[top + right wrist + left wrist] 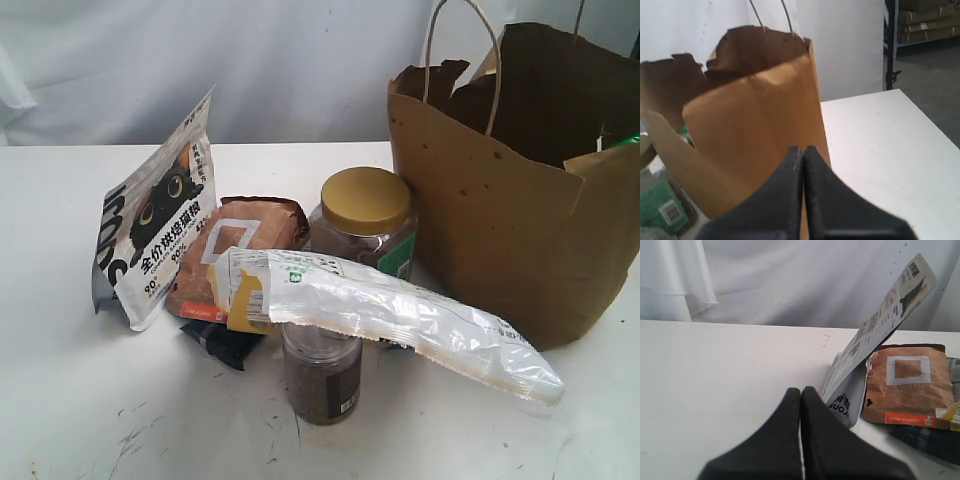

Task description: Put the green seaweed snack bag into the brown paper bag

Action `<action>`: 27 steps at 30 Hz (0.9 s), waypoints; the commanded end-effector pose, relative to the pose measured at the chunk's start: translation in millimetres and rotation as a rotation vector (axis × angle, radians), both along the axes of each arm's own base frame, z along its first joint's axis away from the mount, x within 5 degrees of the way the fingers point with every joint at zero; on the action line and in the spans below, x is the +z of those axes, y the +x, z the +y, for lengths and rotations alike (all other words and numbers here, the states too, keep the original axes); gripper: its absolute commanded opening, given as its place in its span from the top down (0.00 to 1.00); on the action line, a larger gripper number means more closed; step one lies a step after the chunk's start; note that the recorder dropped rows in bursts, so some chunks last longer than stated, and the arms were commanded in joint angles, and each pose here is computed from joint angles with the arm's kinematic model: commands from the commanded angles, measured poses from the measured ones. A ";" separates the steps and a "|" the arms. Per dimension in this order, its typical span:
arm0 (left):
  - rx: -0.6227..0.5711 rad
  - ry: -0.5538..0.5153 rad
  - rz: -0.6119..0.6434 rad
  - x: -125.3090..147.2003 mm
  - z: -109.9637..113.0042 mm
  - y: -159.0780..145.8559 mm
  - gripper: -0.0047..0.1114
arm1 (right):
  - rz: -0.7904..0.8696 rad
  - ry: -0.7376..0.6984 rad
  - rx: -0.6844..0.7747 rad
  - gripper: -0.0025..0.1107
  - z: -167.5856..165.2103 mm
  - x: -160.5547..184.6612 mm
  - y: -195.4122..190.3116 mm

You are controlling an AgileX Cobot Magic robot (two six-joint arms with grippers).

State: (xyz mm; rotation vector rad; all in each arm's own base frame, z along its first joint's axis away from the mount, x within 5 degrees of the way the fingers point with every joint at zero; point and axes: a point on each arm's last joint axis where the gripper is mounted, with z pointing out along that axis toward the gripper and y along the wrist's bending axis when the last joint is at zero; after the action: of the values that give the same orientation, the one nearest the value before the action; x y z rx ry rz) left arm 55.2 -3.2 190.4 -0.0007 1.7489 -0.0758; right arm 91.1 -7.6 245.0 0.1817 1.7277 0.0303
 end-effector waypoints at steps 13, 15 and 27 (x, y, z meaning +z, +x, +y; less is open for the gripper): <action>0.003 -0.008 0.002 -1.3 0.0 -0.2 0.96 | 0.011 -0.042 0.036 0.98 3.5 -50.1 -18.0; 0.003 -0.008 0.002 -1.3 0.0 -0.2 0.96 | 0.043 -0.083 0.050 0.98 4.1 -52.9 -19.3; 0.003 -0.008 0.002 -1.3 0.0 -0.2 0.96 | 0.111 -0.135 0.065 0.98 4.1 -58.7 -21.3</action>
State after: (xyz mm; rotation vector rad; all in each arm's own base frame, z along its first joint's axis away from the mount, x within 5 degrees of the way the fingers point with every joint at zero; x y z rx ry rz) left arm 55.2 -3.2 190.4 -0.0007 1.7489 -0.0758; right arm 70.6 -3.2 188.1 0.0306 1.8316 -0.0398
